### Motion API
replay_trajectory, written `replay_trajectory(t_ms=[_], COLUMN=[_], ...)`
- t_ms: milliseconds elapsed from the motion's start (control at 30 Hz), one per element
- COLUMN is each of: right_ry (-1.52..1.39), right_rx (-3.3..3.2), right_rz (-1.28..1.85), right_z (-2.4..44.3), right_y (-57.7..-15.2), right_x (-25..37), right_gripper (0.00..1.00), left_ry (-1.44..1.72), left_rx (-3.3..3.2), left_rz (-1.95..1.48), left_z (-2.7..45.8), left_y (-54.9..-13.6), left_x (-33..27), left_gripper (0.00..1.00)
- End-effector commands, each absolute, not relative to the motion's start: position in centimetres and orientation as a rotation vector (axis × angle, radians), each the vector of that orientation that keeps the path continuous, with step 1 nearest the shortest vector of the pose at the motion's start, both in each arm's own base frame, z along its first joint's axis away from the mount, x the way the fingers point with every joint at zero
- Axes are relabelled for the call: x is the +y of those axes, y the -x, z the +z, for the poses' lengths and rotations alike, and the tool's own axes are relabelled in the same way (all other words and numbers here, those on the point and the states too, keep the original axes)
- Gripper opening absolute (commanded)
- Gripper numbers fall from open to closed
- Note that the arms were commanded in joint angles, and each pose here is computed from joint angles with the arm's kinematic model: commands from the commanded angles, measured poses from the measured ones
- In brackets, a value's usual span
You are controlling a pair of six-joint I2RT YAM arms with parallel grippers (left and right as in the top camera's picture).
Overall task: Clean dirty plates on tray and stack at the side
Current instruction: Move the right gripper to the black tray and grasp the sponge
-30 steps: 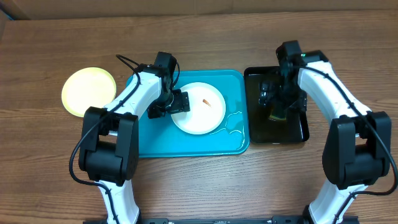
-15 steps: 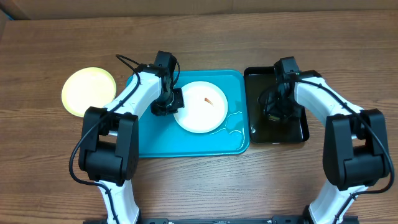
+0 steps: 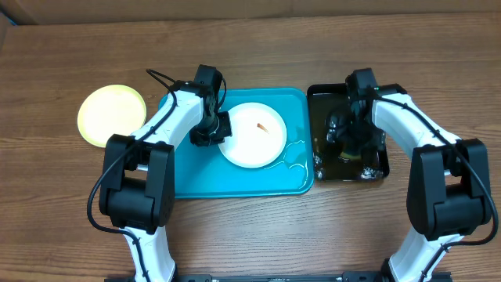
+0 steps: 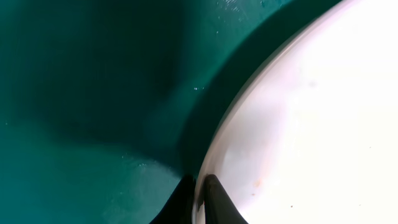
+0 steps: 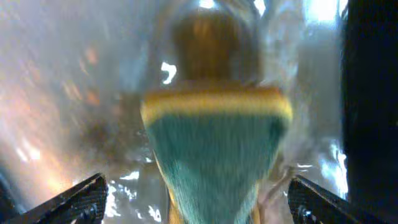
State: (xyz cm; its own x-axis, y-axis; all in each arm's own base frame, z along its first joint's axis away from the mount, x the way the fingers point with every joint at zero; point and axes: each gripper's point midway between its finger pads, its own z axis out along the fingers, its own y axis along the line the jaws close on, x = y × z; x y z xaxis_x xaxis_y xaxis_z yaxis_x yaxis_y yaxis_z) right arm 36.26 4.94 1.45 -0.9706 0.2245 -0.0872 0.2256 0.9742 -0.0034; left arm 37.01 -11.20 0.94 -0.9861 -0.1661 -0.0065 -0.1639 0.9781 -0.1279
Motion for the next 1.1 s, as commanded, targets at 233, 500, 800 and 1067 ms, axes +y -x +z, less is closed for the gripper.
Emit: replay_trajectory(t_ms=[233,500,800,1067], right_ry=[-0.346,-0.347,-0.348,-0.326], right_rx=[2.936,2.952,2.997,3.015], right_rz=[-0.066,-0.073,-0.093,-0.102], right_z=[-0.6,-0.6,-0.5,4.4], right_y=[-37.5,-37.1,-36.0,-36.7], right_x=[4.1,4.0,3.9,4.0], right_gripper=[0.7,0.96,0.04,0.04], left_ry=[0.24,0.239,0.239,0.233], left_rx=[3.113,3.113,3.114,3.115], left_rz=[-0.175,-0.174,-0.175,-0.175], left_z=[1.0,1.0,1.0,1.0], left_y=[-36.7,-36.7,-36.7,-36.7], left_x=[-11.3,-11.3,-11.3,-11.4], left_gripper=[0.08,0.08,0.08,0.07])
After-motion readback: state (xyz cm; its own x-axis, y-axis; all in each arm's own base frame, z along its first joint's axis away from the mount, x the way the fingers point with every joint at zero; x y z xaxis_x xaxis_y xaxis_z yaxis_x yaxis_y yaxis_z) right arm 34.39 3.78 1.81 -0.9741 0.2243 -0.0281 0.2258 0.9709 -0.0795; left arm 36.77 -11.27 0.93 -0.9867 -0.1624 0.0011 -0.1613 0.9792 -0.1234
